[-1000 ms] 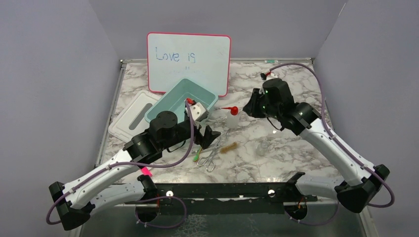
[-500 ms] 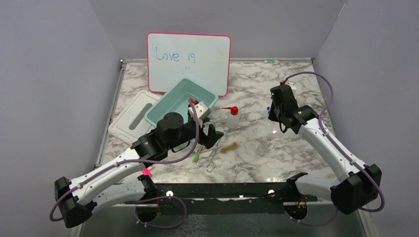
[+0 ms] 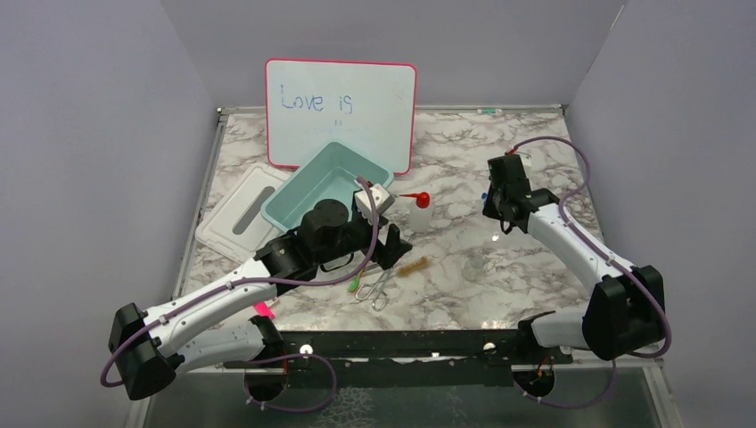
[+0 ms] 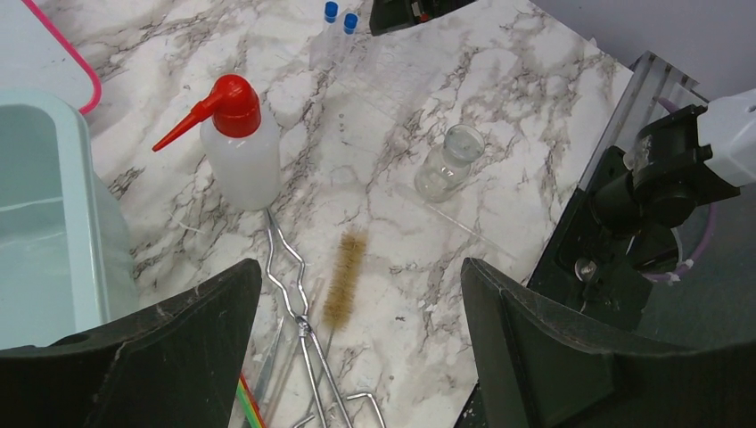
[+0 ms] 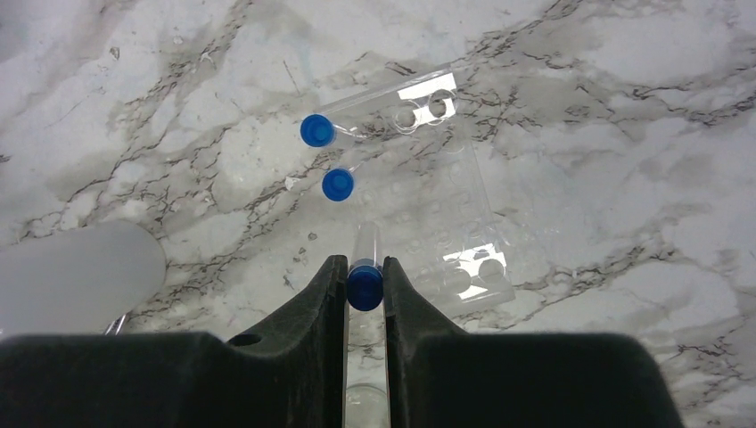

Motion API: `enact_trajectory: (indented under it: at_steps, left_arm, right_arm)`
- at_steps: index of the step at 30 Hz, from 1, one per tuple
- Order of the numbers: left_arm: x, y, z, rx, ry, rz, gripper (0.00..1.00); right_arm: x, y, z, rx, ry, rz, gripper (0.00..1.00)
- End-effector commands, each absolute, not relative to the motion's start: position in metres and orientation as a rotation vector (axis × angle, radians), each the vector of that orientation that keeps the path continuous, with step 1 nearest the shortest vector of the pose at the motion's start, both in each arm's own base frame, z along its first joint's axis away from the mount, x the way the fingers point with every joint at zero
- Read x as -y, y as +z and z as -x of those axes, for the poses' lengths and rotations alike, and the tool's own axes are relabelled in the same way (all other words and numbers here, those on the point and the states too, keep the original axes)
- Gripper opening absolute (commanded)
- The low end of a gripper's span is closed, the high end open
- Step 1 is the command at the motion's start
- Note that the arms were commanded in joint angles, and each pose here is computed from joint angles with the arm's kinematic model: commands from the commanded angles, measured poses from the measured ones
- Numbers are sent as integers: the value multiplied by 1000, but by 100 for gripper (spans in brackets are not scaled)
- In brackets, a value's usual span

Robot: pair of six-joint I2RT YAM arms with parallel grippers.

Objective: Organize the chemistry lab equipment

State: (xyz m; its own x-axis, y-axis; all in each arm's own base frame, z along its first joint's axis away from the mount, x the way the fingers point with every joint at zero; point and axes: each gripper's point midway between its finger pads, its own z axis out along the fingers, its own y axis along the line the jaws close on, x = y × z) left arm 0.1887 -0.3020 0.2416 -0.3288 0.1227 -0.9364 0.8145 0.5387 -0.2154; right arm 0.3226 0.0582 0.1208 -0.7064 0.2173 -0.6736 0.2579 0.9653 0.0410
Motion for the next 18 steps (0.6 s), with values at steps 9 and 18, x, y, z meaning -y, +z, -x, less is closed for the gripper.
enact_trajectory:
  at_steps: [9, 18]
  left_arm:
    - [308, 240, -188, -1777, -910, -765, 85]
    - [308, 239, -188, -1782, -909, -765, 85]
  right_arm:
    - [-67, 101, -331, -2395, -29, -310, 15]
    - [-56, 112, -334, -2352, -92, -348, 15]
